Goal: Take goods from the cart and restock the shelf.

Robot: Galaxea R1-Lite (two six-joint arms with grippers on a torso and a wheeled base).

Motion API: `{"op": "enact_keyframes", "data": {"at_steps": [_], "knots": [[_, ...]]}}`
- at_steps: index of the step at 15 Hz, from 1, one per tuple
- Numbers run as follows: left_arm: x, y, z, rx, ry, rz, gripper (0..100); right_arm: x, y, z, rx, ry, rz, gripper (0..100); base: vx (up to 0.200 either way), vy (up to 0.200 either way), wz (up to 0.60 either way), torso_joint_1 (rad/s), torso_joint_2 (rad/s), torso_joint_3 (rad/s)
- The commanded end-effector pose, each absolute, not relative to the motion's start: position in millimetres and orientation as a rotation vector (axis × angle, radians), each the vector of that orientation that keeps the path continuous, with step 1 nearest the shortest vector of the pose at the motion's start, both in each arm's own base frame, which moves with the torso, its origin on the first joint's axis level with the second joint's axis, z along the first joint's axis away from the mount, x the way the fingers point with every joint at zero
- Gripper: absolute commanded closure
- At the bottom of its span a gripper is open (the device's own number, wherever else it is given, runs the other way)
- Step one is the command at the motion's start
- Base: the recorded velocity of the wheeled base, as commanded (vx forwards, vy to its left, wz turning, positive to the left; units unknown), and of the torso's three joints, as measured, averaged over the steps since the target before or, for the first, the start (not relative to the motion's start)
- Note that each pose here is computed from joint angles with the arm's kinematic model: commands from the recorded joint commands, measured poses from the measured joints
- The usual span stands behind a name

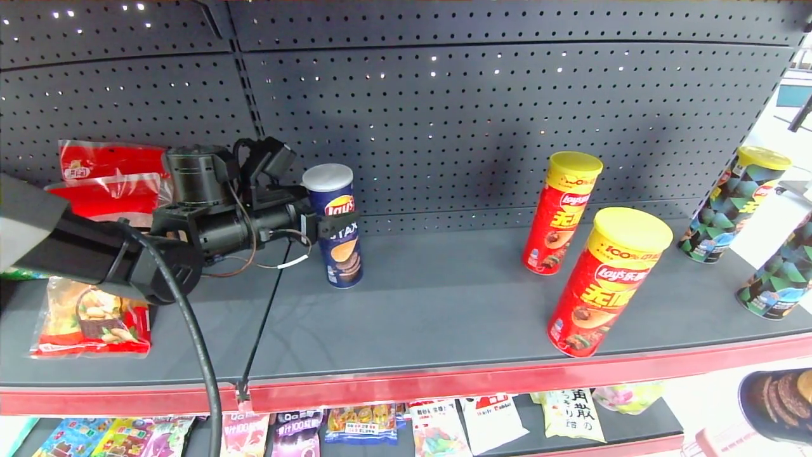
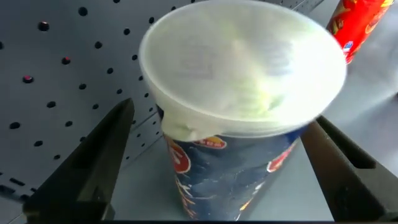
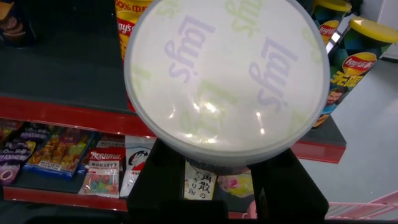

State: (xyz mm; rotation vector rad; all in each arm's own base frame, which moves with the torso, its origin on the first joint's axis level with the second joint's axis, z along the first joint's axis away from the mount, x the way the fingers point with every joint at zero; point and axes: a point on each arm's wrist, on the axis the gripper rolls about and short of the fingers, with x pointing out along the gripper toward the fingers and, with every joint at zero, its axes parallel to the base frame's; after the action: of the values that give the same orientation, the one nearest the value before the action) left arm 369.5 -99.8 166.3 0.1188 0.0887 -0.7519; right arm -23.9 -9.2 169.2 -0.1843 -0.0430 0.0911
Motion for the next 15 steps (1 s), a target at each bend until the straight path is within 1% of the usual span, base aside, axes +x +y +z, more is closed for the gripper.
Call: {"op": "enact_keyframes", "data": {"at_steps": [1, 8, 9, 13, 14, 15], "knots": [[373, -102, 165, 0.119, 0.087, -0.756, 0, -24, -9, 170, -0.185, -0.045, 0.091, 100, 0.0, 0.0, 0.0, 0.0, 0.0, 0.0], [383, -110, 164, 0.12, 0.072, -0.749, 0, -24, -9, 170, -0.185, -0.044, 0.09, 100, 0.0, 0.0, 0.0, 0.0, 0.0, 0.0], [385, -111, 164, 0.119, 0.066, -0.75, 100, -24, -9, 170, -0.185, -0.044, 0.09, 100, 0.0, 0.0, 0.0, 0.0, 0.0, 0.0], [381, -117, 161, 0.098, 0.085, -0.774, 100, -23, -9, 170, -0.185, -0.04, 0.09, 100, 0.0, 0.0, 0.0, 0.0, 0.0, 0.0], [380, -116, 163, 0.082, 0.088, -0.778, 100, -23, -9, 170, -0.184, -0.039, 0.09, 100, 0.0, 0.0, 0.0, 0.0, 0.0, 0.0], [378, -114, 169, 0.067, 0.077, -0.787, 100, -23, -9, 170, -0.186, -0.039, 0.09, 100, 0.0, 0.0, 0.0, 0.0, 0.0, 0.0]]}}
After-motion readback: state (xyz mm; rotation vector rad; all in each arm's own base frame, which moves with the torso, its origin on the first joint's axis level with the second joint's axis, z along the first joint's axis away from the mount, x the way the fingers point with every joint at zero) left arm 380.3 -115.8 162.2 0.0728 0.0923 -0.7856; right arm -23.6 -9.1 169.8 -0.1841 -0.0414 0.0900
